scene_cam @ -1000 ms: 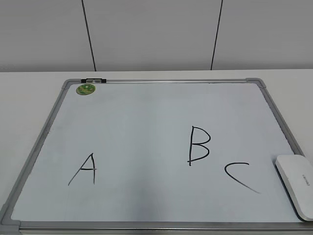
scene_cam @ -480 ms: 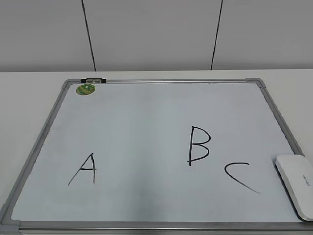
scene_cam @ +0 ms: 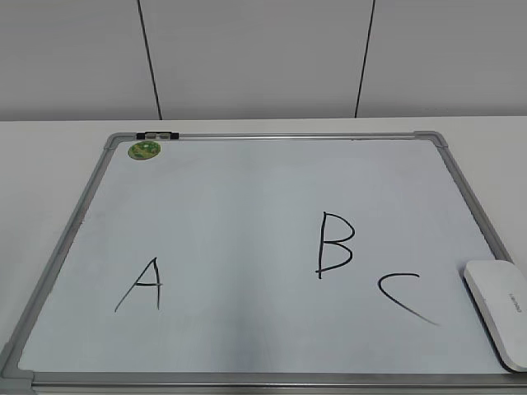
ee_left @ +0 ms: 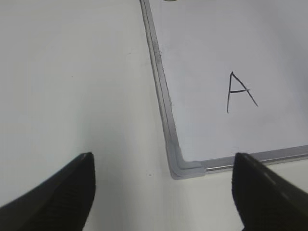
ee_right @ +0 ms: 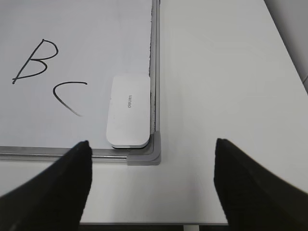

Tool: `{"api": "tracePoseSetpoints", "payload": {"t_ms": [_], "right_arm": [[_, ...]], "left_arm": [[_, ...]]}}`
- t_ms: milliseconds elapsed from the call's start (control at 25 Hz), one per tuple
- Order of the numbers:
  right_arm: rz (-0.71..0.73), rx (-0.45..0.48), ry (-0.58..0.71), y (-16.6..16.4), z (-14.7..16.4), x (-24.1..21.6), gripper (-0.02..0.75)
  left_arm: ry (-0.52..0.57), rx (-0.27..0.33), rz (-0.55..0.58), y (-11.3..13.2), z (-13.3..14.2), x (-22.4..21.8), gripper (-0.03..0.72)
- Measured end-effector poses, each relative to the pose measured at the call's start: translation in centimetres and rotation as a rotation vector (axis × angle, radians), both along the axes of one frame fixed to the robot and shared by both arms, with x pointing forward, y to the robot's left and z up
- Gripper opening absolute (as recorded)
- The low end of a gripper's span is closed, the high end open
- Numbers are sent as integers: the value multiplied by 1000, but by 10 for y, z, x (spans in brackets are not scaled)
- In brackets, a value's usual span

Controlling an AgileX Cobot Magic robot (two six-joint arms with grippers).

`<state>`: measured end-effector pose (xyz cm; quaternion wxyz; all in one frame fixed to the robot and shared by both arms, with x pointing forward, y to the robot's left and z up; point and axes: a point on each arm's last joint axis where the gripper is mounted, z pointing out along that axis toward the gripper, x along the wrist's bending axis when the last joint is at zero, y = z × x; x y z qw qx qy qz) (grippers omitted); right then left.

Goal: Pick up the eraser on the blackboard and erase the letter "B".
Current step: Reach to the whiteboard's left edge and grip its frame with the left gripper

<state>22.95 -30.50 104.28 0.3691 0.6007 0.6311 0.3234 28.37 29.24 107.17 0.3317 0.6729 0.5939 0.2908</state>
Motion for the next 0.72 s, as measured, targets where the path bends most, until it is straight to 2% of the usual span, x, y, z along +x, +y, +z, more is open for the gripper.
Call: {"api": "tracePoseSetpoints", "payload": {"t_ms": [480,720], "right_arm": [[0,0,0,0,0,0,587],[0,0,0,0,0,0,587]], "left_arm": [[264,-40,16,-3,5,123,592],[401,-33,6,-3,-7,189,555]]}}
